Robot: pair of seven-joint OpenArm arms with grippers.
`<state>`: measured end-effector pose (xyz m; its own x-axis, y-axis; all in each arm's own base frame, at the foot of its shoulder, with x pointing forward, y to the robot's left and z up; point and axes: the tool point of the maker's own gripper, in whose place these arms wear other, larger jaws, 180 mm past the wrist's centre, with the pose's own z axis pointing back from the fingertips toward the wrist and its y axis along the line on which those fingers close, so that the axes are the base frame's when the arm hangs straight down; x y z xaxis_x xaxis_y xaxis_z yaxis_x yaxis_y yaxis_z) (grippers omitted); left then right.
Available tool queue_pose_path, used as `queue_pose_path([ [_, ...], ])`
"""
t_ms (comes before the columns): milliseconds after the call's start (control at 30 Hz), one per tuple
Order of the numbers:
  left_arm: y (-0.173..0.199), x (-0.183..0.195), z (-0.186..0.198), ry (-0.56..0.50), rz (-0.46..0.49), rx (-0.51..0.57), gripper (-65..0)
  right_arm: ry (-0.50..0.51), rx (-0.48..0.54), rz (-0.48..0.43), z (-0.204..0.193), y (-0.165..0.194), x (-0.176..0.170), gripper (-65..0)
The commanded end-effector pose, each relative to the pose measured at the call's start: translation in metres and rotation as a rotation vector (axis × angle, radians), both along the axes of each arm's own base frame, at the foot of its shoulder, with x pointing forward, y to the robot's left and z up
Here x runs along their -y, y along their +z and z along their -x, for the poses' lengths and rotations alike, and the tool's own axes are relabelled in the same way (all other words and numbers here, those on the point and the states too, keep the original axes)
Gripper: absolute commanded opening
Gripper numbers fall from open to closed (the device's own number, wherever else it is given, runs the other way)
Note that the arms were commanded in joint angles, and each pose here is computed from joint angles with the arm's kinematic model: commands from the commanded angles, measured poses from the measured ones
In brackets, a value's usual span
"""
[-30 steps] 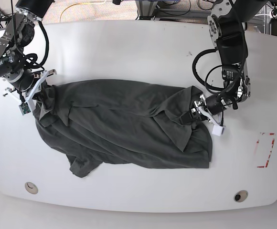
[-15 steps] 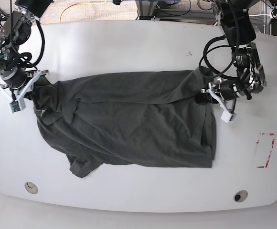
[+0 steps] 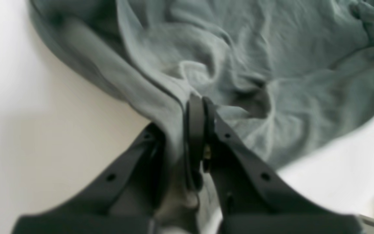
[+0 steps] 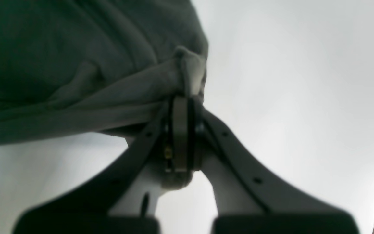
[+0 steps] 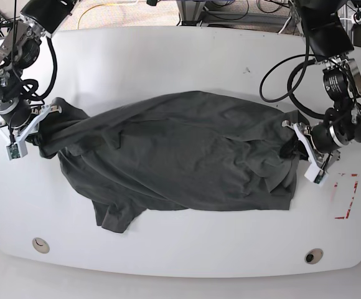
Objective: Fold the T-shirt properly
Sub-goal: 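Lift the shirt with both grippers and shake it out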
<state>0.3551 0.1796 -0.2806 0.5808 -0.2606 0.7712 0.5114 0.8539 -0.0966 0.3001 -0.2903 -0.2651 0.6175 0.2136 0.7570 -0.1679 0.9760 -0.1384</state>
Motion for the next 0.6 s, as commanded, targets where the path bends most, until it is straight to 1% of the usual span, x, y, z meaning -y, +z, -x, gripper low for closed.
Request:
queue_pose_path([
  [0, 0.054, -0.001, -0.025, -0.009, -0.014, 0.159, -64.3, 0.016, 0.108, 0.023, -0.021, 0.034, 0.002, -65.0],
  [67, 0.075, -0.004, -0.035, -0.001, -0.026, 0.211, -64.3, 0.025, 0.134, 0.045, -0.031, 0.045, 0.002, -65.0],
  [167, 0.111, -0.013, -0.051, 0.031, -0.015, 0.3, -64.3, 0.037, 0.169, 0.109, -0.046, 0.067, 0.004, -65.0],
  [233, 0.131, -0.018, -0.059, 0.048, -0.011, 0.351, -64.3, 0.045, 0.189, 0.133, -0.054, 0.078, 0.003, -65.0],
  [300, 0.153, -0.024, -0.067, 0.07, -0.027, 0.396, -64.3, 0.052, 0.211, 0.155, -0.062, 0.089, 0.001, -65.0],
  [400, 0.184, -0.036, -0.078, 0.111, -0.08, 0.446, -64.2, 0.061, 0.257, 0.2, -0.076, 0.112, -0.001, -65.0],
  [500, 0.221, -0.041, -0.087, 0.141, -0.1, 0.521, -64.2, 0.069, 0.289, 0.248, -0.088, 0.133, -0.001, -65.0],
  [567, 0.24, -0.045, -0.092, 0.159, -0.105, 0.554, -64.2, 0.078, 0.313, 0.256, -0.098, 0.148, -0.002, -65.0],
])
